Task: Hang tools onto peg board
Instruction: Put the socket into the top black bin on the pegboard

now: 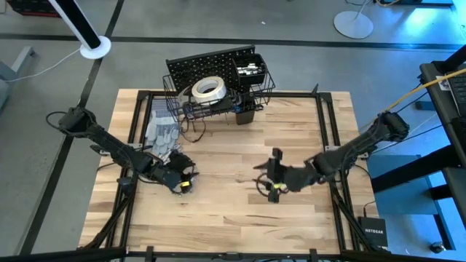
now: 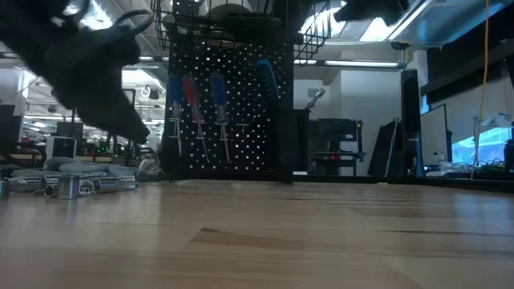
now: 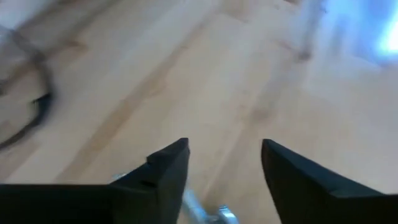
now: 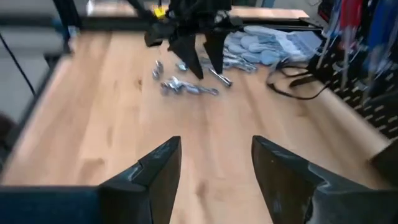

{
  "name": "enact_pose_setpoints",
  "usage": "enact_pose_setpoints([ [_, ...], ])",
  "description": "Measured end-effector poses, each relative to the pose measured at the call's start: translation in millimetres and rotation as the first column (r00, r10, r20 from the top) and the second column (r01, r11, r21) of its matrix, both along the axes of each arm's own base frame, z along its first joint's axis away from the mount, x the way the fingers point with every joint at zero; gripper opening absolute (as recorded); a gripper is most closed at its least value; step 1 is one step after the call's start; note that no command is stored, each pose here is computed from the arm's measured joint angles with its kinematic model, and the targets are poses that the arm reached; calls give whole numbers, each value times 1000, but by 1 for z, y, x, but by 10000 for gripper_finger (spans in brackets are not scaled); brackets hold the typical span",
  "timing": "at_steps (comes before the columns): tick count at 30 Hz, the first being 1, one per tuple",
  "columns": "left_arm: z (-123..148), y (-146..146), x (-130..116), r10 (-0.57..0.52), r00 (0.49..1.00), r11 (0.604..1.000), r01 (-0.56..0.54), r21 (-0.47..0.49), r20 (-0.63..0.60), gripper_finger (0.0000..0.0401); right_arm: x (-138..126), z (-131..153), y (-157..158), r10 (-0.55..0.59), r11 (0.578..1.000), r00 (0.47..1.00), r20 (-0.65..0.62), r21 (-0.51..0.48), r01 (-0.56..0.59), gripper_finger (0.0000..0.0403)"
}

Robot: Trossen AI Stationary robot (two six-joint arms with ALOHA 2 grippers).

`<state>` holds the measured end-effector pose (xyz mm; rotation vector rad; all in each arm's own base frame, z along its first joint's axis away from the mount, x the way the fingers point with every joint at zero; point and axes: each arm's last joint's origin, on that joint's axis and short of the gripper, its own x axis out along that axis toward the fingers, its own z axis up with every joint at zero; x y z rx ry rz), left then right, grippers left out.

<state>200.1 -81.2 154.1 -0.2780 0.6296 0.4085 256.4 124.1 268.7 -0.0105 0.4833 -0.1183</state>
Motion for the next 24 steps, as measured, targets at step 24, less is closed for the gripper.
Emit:
enact_pose_setpoints([
  [24, 22, -34, -33, -382, 762, 920, 258, -296, -523, 241, 19, -120, 36, -144, 975, 971, 192, 195, 106, 199],
])
